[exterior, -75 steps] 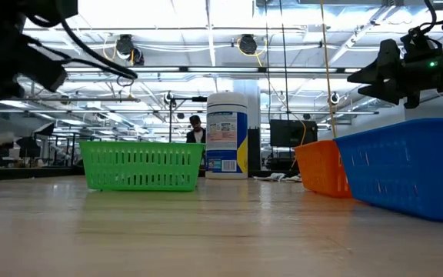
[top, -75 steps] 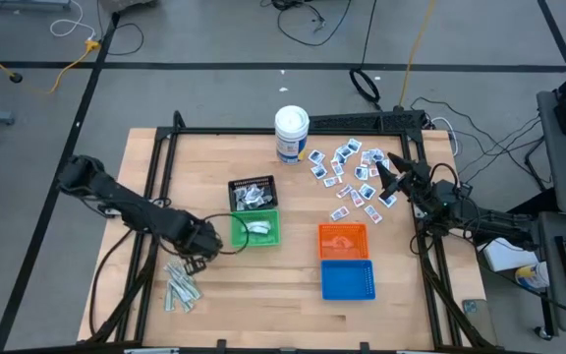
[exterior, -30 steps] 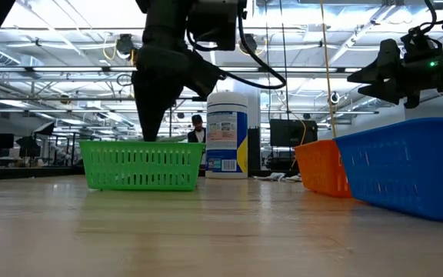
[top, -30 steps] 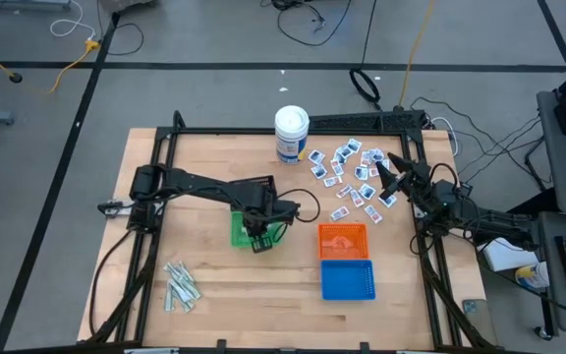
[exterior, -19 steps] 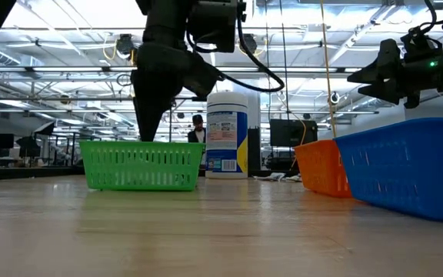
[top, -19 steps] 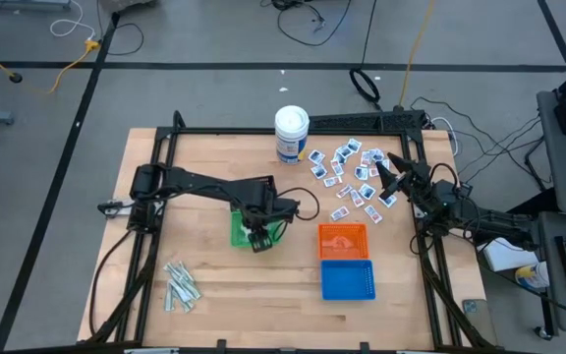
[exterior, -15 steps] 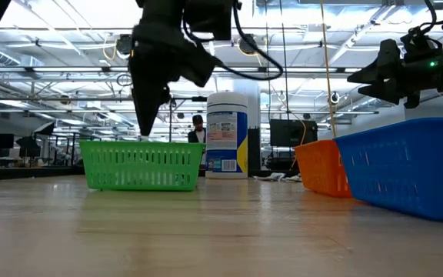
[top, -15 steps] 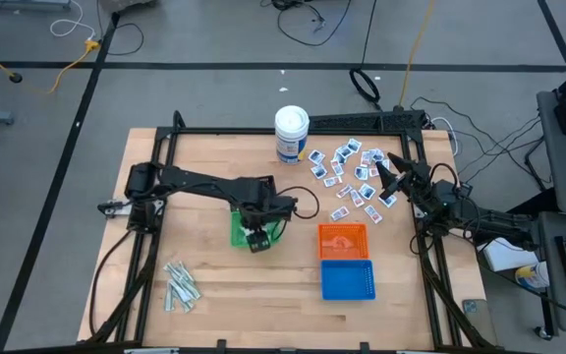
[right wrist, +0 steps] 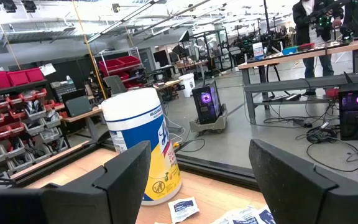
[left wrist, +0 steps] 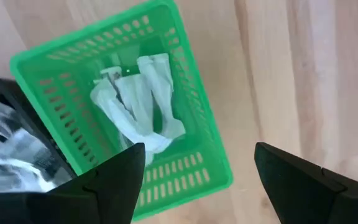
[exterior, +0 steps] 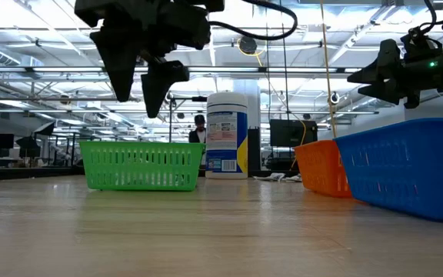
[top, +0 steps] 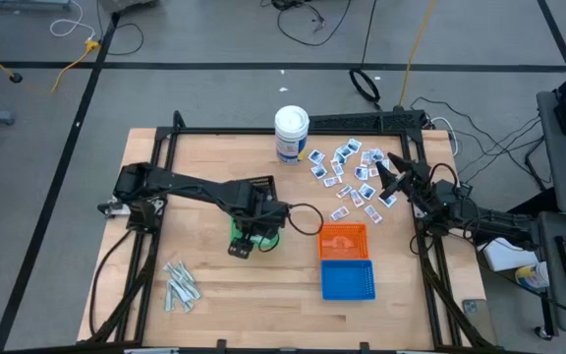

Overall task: Pick & Place First Aid Supplies
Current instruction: Put the green bandage into the green bin

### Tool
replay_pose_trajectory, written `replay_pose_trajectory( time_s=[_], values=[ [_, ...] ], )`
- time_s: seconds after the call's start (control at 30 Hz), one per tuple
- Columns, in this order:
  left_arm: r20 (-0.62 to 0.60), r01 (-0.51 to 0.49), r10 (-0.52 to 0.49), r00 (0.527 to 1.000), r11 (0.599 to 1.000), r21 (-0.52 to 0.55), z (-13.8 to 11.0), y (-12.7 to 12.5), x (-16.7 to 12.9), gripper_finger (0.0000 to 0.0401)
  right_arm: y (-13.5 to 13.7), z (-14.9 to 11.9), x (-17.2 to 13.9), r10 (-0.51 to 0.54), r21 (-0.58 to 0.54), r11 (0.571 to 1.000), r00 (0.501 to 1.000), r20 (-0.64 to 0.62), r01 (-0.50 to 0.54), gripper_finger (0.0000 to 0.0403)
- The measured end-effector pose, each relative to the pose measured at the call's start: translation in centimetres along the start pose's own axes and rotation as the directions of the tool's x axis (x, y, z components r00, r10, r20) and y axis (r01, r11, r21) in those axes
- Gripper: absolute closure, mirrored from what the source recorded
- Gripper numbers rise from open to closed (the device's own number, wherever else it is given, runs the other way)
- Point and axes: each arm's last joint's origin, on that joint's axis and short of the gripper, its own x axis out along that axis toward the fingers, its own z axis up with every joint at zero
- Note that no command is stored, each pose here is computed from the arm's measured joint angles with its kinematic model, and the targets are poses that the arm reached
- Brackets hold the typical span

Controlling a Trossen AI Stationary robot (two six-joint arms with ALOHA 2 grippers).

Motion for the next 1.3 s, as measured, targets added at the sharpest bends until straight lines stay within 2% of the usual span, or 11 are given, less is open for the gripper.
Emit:
replay_pose_trajectory(
  time_s=[0.13,0.27,0.33,0.43,0.57,0.77,1.0,1.3],
  values=[
    [-0.017,-0.003,0.004,1.0,0.997,0.074,0.1,-1.6,1.0,0.0096,0.0,0.0,0.0,0.0,0.0,1.0,1.0,0.0,0.0,0.0136],
    [-0.029,0.007,-0.005,1.0,0.997,0.078,-1.0,-3.9,1.5,0.009,0.0,0.0,0.0,0.0,0.0,1.0,1.0,0.0,0.0,0.0135],
    [-0.05,0.01,-0.007,0.999,0.998,0.07,-2.0,-5.3,1.9,0.0089,0.0,0.0,0.0,0.0,0.001,1.0,1.0,0.001,0.0,0.0136],
    [-0.054,0.067,-0.064,0.996,0.996,0.051,-3.2,-7.3,2.4,0.0089,0.0,0.0,0.0,0.0,0.001,1.0,1.0,0.001,0.0,0.0135],
    [-0.064,0.117,-0.112,0.992,0.989,0.087,-5.1,-10.3,3.2,0.0089,0.0,0.0,0.0,0.001,0.002,1.0,1.0,0.003,-0.001,0.0135],
    [-0.121,0.116,-0.098,0.988,0.982,0.151,-7.5,-13.4,4.4,0.0089,0.0,0.0,0.0,0.001,0.002,1.0,1.0,0.003,-0.001,0.0135],
    [-0.132,0.118,-0.094,0.987,0.975,0.189,-8.9,-15.4,5.3,0.0089,0.0,0.0,0.0,0.001,0.001,1.0,1.0,0.002,-0.001,0.0136],
    [-0.157,0.079,-0.052,0.986,0.982,0.17,-9.5,-16.3,8.7,0.0089,0.0,0.0,0.0,0.001,0.001,1.0,1.0,0.001,-0.001,0.0136]
  ],
)
